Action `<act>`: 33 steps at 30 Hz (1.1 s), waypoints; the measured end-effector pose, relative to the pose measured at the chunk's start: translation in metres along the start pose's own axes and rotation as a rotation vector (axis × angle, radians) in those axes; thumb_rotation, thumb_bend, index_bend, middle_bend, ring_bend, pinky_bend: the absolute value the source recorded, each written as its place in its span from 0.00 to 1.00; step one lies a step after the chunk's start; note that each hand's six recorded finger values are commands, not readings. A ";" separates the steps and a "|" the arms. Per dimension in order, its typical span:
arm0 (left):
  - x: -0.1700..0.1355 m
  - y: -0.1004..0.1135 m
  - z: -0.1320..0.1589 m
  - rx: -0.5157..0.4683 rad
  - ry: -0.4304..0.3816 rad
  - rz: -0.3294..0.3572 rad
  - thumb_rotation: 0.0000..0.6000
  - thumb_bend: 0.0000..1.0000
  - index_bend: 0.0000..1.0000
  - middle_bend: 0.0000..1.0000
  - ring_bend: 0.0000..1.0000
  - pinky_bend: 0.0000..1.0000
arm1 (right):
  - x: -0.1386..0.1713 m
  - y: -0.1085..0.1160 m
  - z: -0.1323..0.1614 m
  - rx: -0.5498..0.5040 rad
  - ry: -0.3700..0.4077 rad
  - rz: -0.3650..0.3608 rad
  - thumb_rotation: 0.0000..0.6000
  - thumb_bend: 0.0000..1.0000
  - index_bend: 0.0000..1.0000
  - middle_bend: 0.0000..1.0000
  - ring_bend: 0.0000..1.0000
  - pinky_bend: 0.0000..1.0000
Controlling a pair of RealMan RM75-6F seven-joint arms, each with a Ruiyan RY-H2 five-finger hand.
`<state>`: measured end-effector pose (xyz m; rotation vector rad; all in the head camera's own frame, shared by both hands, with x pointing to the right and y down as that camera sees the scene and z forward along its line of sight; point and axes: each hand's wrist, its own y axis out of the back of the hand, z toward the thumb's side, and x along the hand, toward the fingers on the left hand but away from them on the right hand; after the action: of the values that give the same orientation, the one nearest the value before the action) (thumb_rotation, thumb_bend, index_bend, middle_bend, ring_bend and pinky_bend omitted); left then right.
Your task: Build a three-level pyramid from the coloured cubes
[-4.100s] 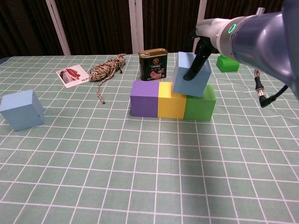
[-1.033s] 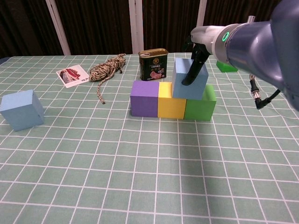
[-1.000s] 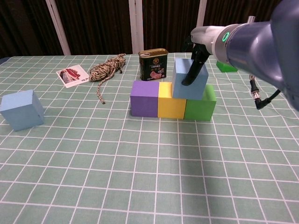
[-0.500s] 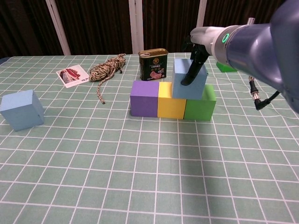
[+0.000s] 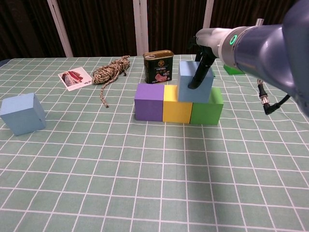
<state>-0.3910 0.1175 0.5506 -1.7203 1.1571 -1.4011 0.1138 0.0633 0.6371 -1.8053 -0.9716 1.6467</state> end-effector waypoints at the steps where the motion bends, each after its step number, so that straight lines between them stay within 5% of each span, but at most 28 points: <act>1: 0.000 0.000 0.000 0.000 0.000 0.001 1.00 0.08 0.00 0.00 0.00 0.06 | 0.000 0.000 0.000 -0.001 0.000 -0.001 1.00 0.23 0.00 0.26 0.21 0.00; 7: 0.000 0.001 0.000 0.000 -0.001 0.003 1.00 0.08 0.00 0.00 0.00 0.06 | 0.002 0.001 0.001 -0.005 0.001 -0.006 1.00 0.23 0.00 0.21 0.18 0.00; 15: -0.001 0.001 0.001 -0.001 -0.003 0.003 1.00 0.08 0.00 0.00 0.00 0.05 | 0.007 -0.001 -0.002 0.015 -0.002 0.016 1.00 0.23 0.00 0.00 0.00 0.00; 25: -0.002 0.003 0.002 0.002 -0.011 0.013 1.00 0.08 0.00 0.00 0.00 0.05 | 0.029 0.000 -0.007 0.031 0.030 0.053 1.00 0.23 0.00 0.00 0.00 0.00; 33: -0.004 0.003 0.002 0.008 -0.012 0.013 1.00 0.08 0.00 0.00 0.00 0.05 | 0.047 0.026 -0.039 0.053 0.056 -0.055 1.00 0.23 0.00 0.00 0.00 0.00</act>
<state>-0.3905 0.1195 0.5457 -1.7104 1.1532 -1.3836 0.1568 0.0877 0.5934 -1.7645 -0.9360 1.5651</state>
